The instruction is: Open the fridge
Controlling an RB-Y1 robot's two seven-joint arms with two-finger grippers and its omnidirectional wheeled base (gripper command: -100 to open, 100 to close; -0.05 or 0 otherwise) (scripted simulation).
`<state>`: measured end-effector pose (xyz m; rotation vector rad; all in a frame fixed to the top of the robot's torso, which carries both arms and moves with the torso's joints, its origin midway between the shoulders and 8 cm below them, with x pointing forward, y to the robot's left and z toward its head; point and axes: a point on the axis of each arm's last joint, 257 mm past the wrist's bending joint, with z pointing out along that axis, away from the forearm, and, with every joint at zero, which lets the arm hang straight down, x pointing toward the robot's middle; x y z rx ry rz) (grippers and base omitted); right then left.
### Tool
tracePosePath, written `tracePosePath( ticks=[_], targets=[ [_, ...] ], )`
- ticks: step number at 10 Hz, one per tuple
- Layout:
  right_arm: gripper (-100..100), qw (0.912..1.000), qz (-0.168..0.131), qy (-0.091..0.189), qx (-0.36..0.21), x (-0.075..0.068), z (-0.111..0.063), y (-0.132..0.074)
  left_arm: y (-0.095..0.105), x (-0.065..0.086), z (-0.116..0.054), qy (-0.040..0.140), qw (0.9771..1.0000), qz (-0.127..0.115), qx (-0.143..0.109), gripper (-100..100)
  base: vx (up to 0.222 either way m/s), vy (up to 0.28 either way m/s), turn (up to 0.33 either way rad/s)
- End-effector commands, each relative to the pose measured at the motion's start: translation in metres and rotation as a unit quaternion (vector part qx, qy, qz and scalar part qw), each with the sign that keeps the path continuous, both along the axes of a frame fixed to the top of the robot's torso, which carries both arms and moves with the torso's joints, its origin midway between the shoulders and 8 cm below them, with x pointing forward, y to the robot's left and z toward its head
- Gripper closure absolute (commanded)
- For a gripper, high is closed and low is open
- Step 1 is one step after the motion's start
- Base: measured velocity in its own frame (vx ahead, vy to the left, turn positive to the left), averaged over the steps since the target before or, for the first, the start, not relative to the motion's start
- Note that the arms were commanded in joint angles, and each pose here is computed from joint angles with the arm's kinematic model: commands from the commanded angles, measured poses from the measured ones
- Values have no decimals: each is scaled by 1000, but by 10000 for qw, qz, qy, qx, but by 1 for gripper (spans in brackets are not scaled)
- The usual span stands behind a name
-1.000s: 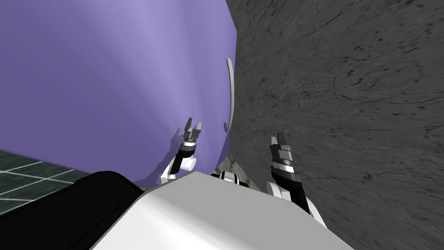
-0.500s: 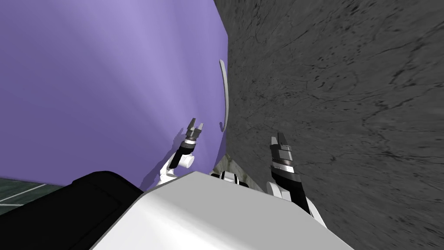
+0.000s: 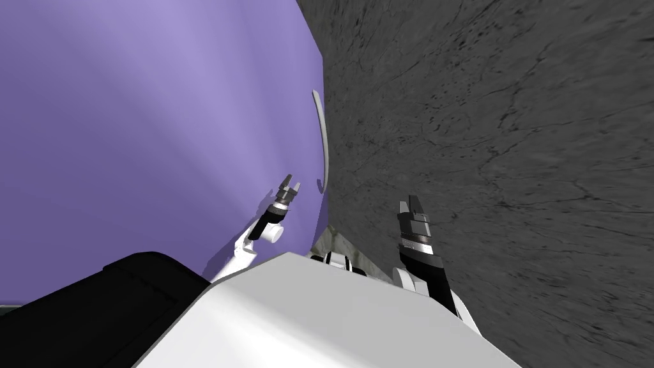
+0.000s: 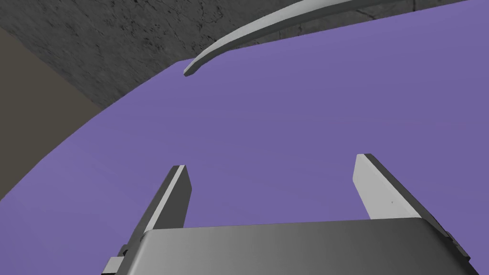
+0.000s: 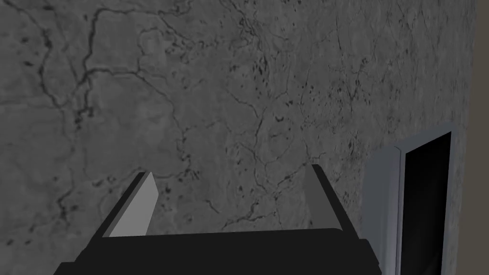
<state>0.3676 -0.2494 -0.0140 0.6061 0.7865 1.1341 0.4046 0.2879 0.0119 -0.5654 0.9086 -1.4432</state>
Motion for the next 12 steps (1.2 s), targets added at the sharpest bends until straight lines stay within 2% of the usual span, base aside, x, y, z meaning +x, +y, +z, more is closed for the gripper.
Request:
tracePosePath(
  ticks=[1, 2, 3, 4, 5, 6, 8, 9, 10, 11, 12],
  targets=[
    [0, 10000, 0, 0, 0, 0, 0, 0, 13, 18, -14, 320, 9994, 10, 160, -100, -49, -11, -304],
    [0, 10000, 1, -1, 0, 0, 0, 0, 12, 18, -13, 330, 9991, -16, 261, -100, -36, -4, -111],
    [0, 10000, 0, 0, 0, 0, 0, 0, 20, 27, -19, 478, 9984, 15, 307, -100, -30, -12, -171],
    [0, 10000, 0, 0, 0, 0, 0, 0, 19, 27, -19, 484, 9981, -1, 377, -100, -24, -8, -91],
    [0, 10000, 0, 0, 0, 0, 0, 0, 28, 36, -24, 637, 9969, 36, 461, -100, -28, -13, -203],
    [0, 10000, 0, 0, 0, 0, 0, 0, 28, 36, -24, 640, 9967, 29, 497, -100, -26, -9, -95],
    [0, 10000, 0, 0, 0, 0, 0, 0, 49, 54, -34, 942, 9935, 146, 627, -100, -41, -13, -241],
    [0, 10000, 1, -1, 0, 0, 0, 0, 49, 54, -32, 956, 9925, 136, 749, -100, -40, -8, -134],
    [0, 10000, 0, 0, 0, 0, 0, 0, 62, 63, -37, 1110, 9904, 224, 789, -100, -30, -12, -187],
    [0, 10000, 0, 0, 0, 0, 0, 0, 62, 64, -36, 1113, 9897, 215, 878, -100, -25, -11, -91],
    [0, 10000, -1, 1, 0, 0, 0, 0, 76, 72, -40, 1267, 9869, 315, 952, -100, -32, -18, -188]
  ],
)
